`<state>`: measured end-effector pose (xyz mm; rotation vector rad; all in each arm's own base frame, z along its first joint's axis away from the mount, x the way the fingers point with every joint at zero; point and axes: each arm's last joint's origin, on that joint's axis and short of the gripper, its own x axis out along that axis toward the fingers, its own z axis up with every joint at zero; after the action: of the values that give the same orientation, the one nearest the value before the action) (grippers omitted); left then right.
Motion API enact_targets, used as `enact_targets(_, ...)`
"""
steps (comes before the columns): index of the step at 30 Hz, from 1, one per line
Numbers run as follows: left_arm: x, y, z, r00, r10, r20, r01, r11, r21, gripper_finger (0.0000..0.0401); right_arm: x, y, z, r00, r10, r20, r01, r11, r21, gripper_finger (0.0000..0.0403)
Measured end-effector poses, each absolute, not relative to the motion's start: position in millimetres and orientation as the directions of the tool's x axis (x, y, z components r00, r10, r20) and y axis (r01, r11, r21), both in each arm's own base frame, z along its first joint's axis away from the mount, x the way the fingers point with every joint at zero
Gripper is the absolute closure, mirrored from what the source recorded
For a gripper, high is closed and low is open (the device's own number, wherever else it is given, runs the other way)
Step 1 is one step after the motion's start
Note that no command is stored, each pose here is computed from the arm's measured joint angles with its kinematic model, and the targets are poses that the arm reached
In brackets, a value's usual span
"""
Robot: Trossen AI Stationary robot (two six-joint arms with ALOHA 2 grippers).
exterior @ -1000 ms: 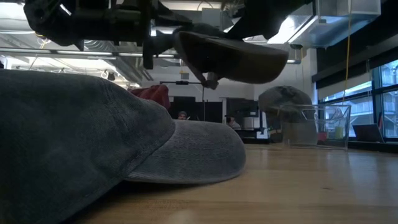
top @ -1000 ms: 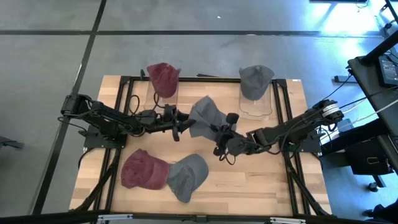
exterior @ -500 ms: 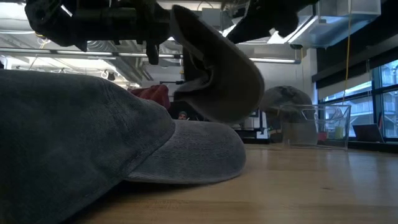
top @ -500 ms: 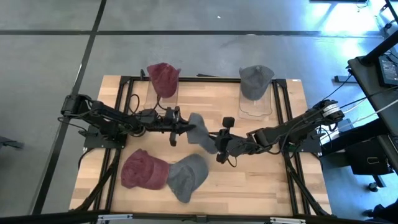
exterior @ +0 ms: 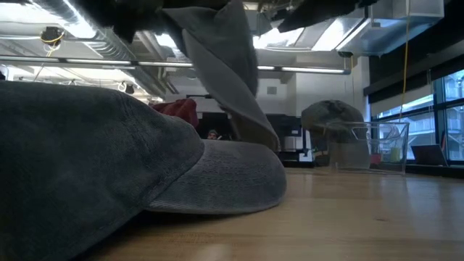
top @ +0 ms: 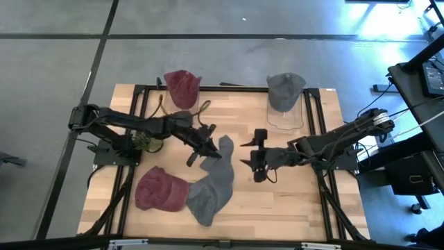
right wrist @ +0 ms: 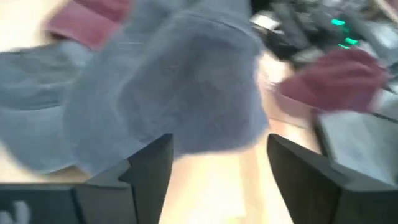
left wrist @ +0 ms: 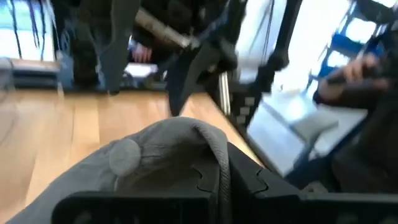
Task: Pick & Place hat
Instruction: Put the top gray cap into the right transparent bin
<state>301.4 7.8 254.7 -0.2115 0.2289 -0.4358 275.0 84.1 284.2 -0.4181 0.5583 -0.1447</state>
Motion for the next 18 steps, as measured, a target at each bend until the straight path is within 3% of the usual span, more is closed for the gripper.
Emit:
enact_targets(7,309,0,287,0.806,-0.478,-0.349,0.420,0.877,-0.232,0.0397,281,77,288,0.865,-0.166,-0.473,-0.052,0.909,-0.414,0.0119)
enact_targets(18,308,-23,299,0.746,-0.544,-0.384,0.532,0.834,-0.150,0.0397,297,54,305,0.931,0.166,-0.325,-0.268,0.915,-0.300,0.0118)
